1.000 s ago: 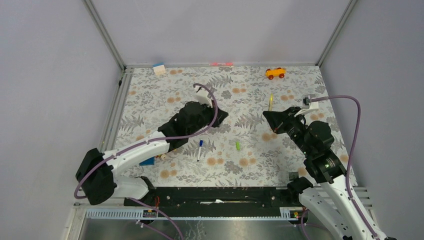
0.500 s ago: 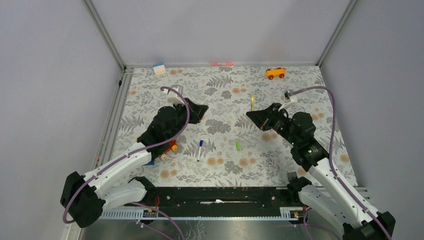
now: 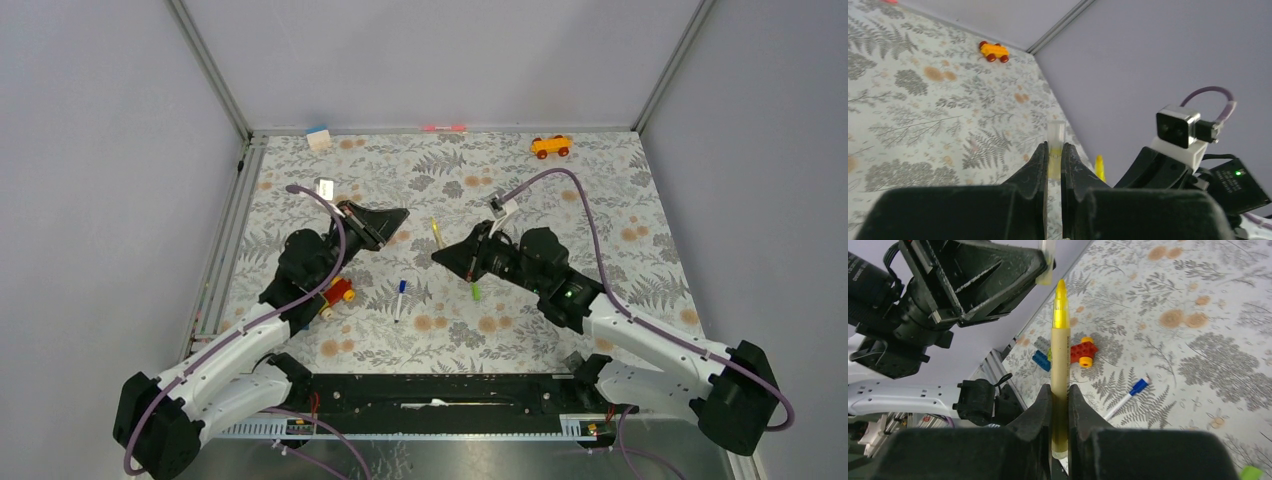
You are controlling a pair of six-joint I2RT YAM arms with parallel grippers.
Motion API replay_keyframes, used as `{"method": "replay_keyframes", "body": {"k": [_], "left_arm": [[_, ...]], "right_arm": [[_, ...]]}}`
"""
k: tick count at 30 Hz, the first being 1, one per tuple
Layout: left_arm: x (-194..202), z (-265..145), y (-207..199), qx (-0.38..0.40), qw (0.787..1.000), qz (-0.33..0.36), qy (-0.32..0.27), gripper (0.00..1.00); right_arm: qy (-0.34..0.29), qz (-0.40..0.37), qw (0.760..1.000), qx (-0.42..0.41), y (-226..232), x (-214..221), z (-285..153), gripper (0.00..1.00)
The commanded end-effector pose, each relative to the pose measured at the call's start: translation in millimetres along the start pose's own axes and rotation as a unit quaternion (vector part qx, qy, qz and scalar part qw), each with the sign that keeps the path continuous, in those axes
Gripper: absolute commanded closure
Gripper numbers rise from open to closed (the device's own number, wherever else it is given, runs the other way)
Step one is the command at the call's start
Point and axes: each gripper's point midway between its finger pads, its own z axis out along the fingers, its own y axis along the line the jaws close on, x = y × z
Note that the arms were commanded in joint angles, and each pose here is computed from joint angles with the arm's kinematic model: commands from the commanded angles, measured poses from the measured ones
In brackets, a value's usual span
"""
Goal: Insert the pens into the pen caps
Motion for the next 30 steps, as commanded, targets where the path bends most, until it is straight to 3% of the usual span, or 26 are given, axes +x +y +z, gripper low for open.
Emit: {"method": "replay_keyframes", "body": {"k": [1,7,30], "left_arm": [[-23.8,-6.4,-37.1,0.076,0.995,-0.048,-0.043,1.00],[-20.3,-9.2,-42.0,0.100,0.991,-0.075,-0.043,1.00],[-12.2,-6.0,-36.4,0.101,0.991,-0.078,-0.034,1.00]], "right_arm": [[-0.049,-0.035,0.996,-0.061,42.5,-28.6,9.6,1.00],[-0.034,-0.034,0.997,-0.066,47.7,-18.1,20.8,1.00],[-0.021,-0.035,0.998,-0.045,42.4,-13.6,31.5,1.00]]}}
